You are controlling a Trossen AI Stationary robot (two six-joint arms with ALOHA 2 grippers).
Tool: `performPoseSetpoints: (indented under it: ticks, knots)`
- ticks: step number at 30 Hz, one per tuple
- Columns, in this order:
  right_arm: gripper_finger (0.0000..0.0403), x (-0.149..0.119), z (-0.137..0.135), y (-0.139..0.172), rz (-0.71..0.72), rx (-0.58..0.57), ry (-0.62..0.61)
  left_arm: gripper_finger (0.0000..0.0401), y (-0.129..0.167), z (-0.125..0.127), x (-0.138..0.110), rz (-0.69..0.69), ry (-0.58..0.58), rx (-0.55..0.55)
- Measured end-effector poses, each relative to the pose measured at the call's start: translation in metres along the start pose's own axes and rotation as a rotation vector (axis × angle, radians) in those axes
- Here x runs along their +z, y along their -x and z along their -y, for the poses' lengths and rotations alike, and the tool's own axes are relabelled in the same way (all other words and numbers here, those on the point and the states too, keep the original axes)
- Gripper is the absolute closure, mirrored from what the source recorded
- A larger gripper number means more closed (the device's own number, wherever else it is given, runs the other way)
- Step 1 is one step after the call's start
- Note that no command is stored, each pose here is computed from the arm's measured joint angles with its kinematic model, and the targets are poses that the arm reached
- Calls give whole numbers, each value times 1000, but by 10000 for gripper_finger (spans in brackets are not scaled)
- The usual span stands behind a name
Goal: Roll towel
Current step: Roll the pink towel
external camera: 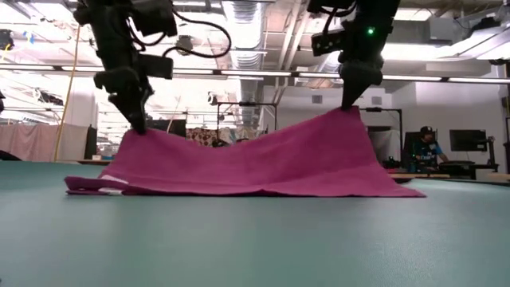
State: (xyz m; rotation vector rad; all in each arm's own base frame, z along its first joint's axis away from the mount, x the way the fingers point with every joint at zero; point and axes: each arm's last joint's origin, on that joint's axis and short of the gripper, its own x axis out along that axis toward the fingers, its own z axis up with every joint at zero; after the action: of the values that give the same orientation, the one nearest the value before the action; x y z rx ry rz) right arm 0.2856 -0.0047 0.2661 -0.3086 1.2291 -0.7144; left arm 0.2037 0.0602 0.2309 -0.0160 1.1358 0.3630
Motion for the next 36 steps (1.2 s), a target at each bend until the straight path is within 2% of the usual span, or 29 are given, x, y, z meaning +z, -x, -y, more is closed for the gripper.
performPoseSetpoints:
  ticks: [7,10,12,22,36]
  knots:
    - [403,-4,5,-1,-24,-86,-48,401,17,16,-3,64,78,-44]
    - [403,-4,8,1,24,-191,-100,401,21,26,-4,79,85,-71]
    - [403,-4,9,5,50,-217,-114,401,23,33,-5,82,87,-90]
    - [403,-1,18,49,186,-167,-198,401,43,71,-10,127,107,-185]
    - [403,-19,8,102,248,-80,-279,401,120,120,0,345,106,-385]
